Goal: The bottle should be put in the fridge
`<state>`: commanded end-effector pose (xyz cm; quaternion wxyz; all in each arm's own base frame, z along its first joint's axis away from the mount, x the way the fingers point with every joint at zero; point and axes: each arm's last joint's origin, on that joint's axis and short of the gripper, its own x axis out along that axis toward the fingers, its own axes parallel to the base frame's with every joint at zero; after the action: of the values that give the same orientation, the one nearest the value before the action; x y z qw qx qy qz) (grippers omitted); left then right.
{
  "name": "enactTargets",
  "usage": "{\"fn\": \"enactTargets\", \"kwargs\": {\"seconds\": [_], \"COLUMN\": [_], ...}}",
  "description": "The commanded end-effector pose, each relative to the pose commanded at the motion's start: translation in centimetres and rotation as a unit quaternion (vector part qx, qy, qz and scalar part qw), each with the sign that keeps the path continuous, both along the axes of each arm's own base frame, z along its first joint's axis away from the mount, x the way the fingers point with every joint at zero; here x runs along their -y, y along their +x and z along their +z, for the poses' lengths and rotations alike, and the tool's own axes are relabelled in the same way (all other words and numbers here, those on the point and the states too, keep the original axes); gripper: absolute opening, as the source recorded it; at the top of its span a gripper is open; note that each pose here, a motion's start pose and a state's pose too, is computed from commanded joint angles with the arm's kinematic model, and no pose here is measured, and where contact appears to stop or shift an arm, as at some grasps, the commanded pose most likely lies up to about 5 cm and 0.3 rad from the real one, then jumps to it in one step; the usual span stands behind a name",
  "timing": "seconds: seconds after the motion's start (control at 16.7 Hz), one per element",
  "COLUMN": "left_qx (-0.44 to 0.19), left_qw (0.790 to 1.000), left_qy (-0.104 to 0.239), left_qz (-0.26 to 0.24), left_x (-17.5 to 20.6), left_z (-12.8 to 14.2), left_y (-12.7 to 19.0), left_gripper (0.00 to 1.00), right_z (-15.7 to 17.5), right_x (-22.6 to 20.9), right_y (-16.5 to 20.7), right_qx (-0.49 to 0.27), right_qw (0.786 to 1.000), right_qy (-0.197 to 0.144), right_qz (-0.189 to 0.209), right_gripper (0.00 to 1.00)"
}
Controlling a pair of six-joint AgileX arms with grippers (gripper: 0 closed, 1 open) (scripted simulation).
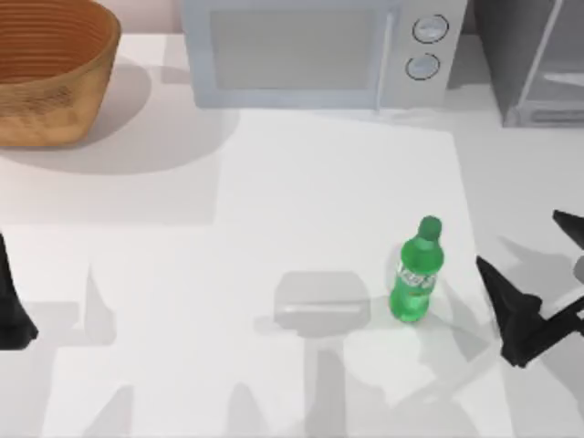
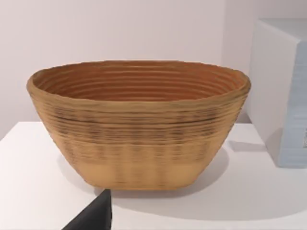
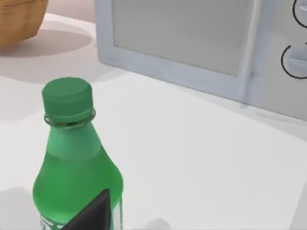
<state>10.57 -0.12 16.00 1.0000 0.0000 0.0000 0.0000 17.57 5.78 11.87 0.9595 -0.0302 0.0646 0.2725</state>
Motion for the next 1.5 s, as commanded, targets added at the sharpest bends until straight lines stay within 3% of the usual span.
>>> {"fn": "enactTargets", "kwargs": {"seconds": [0.3,0.54,0.96,1.5], "left_qx": [0.000,0.000,0.000,0.000], "left_qw": [1.000,1.000,1.000,1.000], "left_qy": [0.000,0.000,0.000,0.000], "left_qz": [0.000,0.000,0.000,0.000], "left_x": [0.0,0.0,0.0,0.0], "left_z": [0.0,0.0,0.0,0.0], "left_y": [0.0,0.0,0.0,0.0], "left_gripper": [1.00,1.00,1.00,1.00], "right_z": [-3.1,-4.4,-4.5,-5.6], "right_x": [-1.8,-2.5,-2.5,-6.5], "right_y": [0.3,0.0,0.0,4.1], "right_qx": [-0.021,-0.029,-0.032,-0.030], "right_qw": [0.997,0.994,0.994,0.993], "right_qy": [-0.007,-0.009,-0.009,-0.009], "right_qz": [0.075,0.107,0.107,0.110], "right_gripper": [1.00,1.00,1.00,1.00]}}
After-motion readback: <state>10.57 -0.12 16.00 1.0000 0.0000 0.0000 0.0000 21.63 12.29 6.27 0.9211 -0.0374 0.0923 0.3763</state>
